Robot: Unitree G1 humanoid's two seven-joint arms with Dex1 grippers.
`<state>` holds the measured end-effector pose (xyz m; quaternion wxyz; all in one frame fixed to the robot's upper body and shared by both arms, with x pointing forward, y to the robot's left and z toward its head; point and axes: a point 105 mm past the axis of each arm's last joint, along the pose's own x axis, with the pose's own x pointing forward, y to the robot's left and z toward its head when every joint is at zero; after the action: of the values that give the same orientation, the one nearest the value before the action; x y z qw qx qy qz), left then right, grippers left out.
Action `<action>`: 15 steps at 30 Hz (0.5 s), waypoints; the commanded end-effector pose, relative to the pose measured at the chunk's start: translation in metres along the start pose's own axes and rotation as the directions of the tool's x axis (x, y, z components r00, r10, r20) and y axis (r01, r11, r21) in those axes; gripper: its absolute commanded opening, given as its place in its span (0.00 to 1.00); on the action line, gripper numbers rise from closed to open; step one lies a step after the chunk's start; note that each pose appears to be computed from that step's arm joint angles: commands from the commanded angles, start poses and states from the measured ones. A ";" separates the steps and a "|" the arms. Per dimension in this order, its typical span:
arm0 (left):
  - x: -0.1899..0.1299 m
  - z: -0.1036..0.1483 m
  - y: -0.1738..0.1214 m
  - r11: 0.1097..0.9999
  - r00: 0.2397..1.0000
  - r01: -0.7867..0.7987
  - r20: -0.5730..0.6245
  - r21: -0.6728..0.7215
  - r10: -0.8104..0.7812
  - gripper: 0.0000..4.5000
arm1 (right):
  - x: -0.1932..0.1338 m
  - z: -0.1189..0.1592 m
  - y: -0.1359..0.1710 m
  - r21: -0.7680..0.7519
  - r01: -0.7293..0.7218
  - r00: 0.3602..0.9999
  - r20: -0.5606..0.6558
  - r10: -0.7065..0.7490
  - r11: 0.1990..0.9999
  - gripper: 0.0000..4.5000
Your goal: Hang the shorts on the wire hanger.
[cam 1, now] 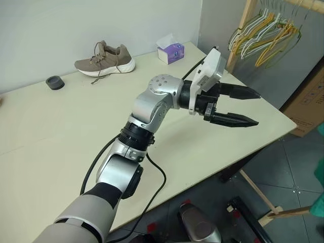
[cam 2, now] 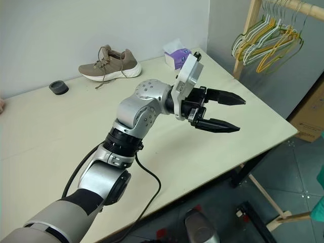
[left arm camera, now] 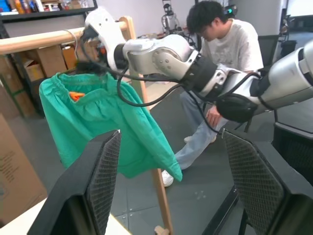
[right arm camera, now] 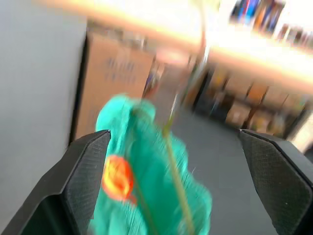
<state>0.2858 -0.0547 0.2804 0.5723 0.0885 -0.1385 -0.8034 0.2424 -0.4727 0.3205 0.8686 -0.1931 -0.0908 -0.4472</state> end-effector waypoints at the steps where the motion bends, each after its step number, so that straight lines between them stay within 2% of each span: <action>1: -0.003 0.010 0.002 0.998 1.000 -0.023 0.003 0.052 0.022 0.78 | -0.017 0.055 0.016 -0.062 -0.060 0.953 0.293 0.076 0.996 0.99; 4: -0.006 0.011 0.006 0.997 0.999 -0.054 0.009 0.054 0.054 0.78 | -0.041 0.065 0.064 -0.116 -0.274 0.874 0.384 0.297 0.955 0.99; 7: -0.009 0.016 0.008 0.995 0.997 -0.080 0.017 0.059 0.079 0.78 | -0.073 0.063 0.108 -0.188 -0.463 0.758 0.423 0.496 0.866 0.99; 9: -0.012 0.018 0.008 0.994 0.996 -0.092 0.015 0.062 0.092 0.78 | -0.090 0.052 0.128 -0.201 -0.549 0.707 0.407 0.578 0.812 0.99; 15: -0.020 0.018 0.009 0.987 0.989 -0.148 0.009 0.063 0.148 0.78 | -0.114 0.021 0.163 -0.201 -0.691 0.622 0.324 0.713 0.694 0.99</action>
<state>0.2992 -0.0405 0.2899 0.6257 0.0919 -0.1498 -0.7600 0.3113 -0.3053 0.2545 0.9388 -0.3109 -0.1393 -0.0503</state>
